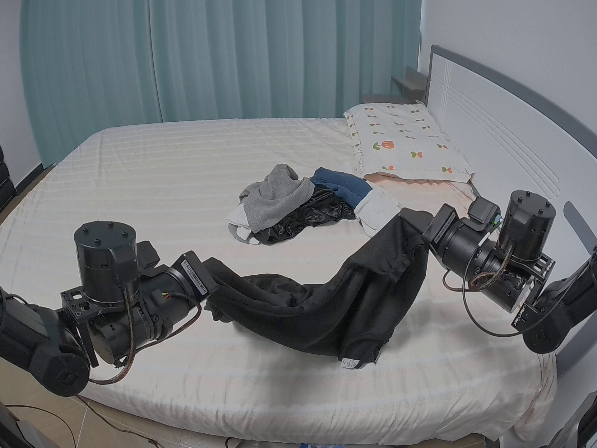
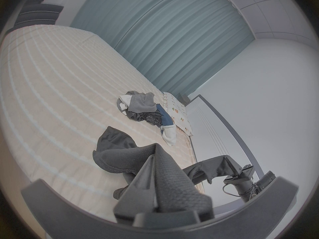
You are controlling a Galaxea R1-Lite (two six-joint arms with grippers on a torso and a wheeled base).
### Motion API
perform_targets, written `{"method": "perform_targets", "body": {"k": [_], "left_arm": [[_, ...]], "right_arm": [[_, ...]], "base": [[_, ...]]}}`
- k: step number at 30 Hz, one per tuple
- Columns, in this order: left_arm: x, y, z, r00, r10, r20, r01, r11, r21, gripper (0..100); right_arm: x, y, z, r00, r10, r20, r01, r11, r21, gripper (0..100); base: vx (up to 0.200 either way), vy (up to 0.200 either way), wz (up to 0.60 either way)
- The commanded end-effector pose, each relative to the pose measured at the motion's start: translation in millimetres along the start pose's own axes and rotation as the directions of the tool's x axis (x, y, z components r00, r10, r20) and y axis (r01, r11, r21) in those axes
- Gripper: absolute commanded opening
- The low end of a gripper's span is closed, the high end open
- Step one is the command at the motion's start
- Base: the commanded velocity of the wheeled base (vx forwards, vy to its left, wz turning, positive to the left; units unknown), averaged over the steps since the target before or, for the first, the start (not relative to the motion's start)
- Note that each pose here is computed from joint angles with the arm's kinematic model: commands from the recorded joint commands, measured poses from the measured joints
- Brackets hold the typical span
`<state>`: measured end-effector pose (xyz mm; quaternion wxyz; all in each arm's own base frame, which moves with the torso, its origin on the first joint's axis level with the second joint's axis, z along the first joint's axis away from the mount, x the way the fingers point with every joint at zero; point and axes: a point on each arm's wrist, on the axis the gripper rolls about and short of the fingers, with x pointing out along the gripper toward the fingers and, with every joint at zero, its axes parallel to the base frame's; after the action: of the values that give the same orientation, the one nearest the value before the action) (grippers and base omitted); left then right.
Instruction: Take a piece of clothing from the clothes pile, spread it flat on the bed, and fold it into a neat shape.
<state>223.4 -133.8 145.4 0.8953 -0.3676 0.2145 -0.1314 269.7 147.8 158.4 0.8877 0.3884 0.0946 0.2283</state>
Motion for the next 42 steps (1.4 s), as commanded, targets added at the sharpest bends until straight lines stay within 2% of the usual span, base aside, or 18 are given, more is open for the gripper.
{"method": "perform_targets", "body": {"k": [1,12,14,18,35,42], "left_arm": [[-1,5,-4,1.0,0.017,-0.016,-0.017,1.0,-0.008,0],[1,11,-9,0.998,0.032,-0.048,-0.034,0.999,-0.032,0],[2,9,-6,0.999,0.023,-0.038,-0.027,0.996,-0.087,0],[1,8,-5,0.999,0.015,-0.041,-0.02,0.993,-0.117,0],[0,7,-1,1.0,0.013,-0.02,-0.015,0.993,-0.12,0],[-7,3,4,1.0,-0.007,0.003,0.008,0.993,-0.12,0]], "right_arm": [[-1,-1,-5,1.0,-0.017,-0.025,0.017,1.0,0.001,0],[-3,0,-7,0.999,-0.016,-0.035,0.016,1.0,0.001,0],[-4,0,-10,0.999,-0.016,-0.046,0.017,1.0,0.0,0],[-4,1,-10,0.999,-0.014,-0.048,0.014,1.0,0.0,0],[-2,5,-12,0.999,-0.036,-0.011,0.036,0.999,-0.017,0],[2,7,-8,0.993,-0.082,0.086,0.089,0.992,-0.085,0]], "base": [[-0.2,0.0,0.0],[-0.036,0.0,0.0],[0.0,0.0,0.0],[0.0,0.0,0.0],[0.0,0.2,0.0],[0.0,0.2,0.0]]}}
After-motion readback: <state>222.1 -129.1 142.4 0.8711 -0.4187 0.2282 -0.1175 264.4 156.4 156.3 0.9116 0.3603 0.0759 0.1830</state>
